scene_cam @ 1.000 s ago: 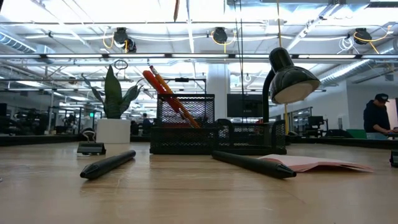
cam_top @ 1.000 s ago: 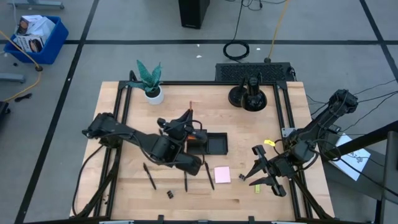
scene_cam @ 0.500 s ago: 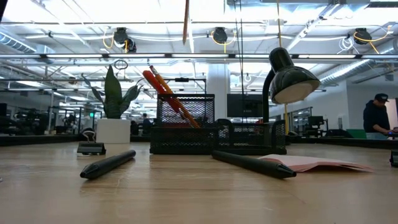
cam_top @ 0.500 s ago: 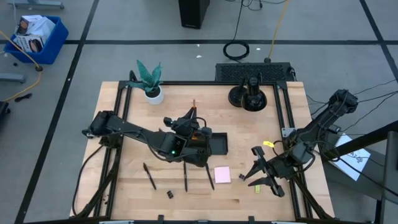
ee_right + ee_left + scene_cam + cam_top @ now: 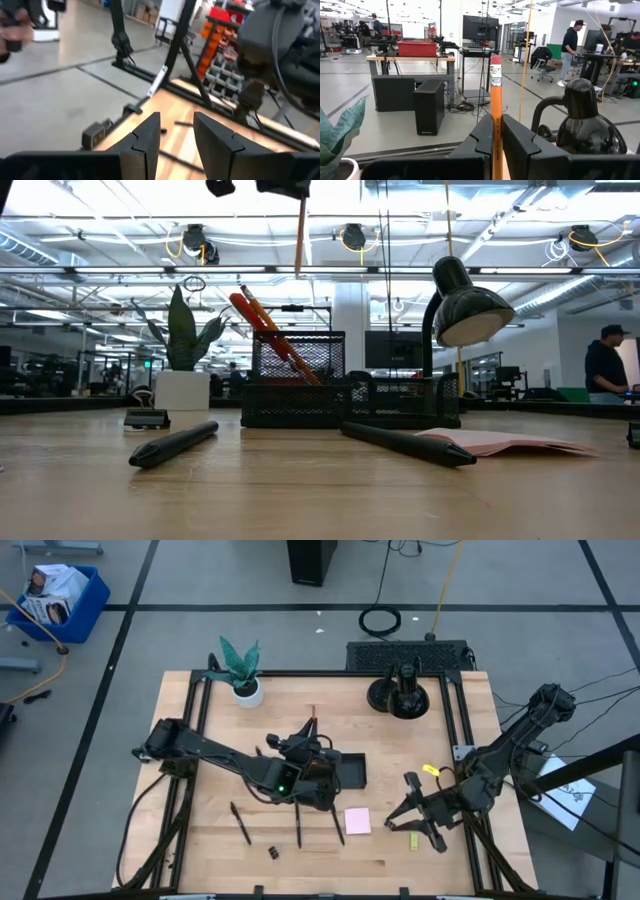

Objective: Pick and place office supplies into organizer
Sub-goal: Put the orange pencil into the desk organizer

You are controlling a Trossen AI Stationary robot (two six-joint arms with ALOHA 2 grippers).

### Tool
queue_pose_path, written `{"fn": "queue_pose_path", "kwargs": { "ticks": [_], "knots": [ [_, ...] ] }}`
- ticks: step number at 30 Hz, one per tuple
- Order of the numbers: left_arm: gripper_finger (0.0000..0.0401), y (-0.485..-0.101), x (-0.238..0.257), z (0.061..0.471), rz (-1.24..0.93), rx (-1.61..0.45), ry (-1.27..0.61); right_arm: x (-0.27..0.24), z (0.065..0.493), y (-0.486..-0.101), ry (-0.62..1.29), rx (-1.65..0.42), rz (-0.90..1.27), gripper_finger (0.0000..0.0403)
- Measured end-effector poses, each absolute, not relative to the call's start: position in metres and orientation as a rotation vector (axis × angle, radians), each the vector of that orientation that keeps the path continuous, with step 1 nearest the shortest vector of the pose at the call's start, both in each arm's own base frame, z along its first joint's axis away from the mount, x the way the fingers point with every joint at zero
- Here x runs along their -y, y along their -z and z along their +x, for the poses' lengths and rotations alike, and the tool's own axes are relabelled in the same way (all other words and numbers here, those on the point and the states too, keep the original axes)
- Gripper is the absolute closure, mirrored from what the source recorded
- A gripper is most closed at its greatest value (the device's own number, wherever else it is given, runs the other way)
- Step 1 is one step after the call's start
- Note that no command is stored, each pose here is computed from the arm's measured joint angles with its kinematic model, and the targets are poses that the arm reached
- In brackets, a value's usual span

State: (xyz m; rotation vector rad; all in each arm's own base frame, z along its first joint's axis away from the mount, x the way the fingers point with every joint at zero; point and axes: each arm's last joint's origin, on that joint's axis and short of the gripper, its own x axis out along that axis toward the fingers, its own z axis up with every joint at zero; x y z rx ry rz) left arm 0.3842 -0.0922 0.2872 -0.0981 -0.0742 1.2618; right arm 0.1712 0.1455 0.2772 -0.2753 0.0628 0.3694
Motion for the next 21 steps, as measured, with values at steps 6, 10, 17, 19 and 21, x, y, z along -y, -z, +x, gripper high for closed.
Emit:
{"fn": "queue_pose_path", "kwargs": {
  "ticks": [6,10,17,19,21],
  "knots": [
    [0.0375,-0.280,0.087,0.385,-0.101,0.076,-1.273,-0.145,0.170,-0.269,-0.369,-0.151,-0.269,0.0291],
    [0.0375,-0.273,0.086,0.385,-0.102,0.077,-1.277,-0.144,0.169,-0.263,-0.369,-0.210,-0.274,0.0291],
    [0.0375,-0.268,0.083,0.384,-0.104,0.078,-1.283,-0.141,0.167,-0.253,-0.363,-0.314,-0.268,0.0291],
    [0.0375,-0.267,0.083,0.384,-0.110,0.084,-1.284,-0.141,0.166,-0.250,-0.360,-0.342,-0.270,0.0291],
    [0.0375,-0.266,0.082,0.384,-0.112,0.084,-1.284,-0.140,0.165,-0.249,-0.358,-0.362,-0.268,0.0291]
  ]
}}
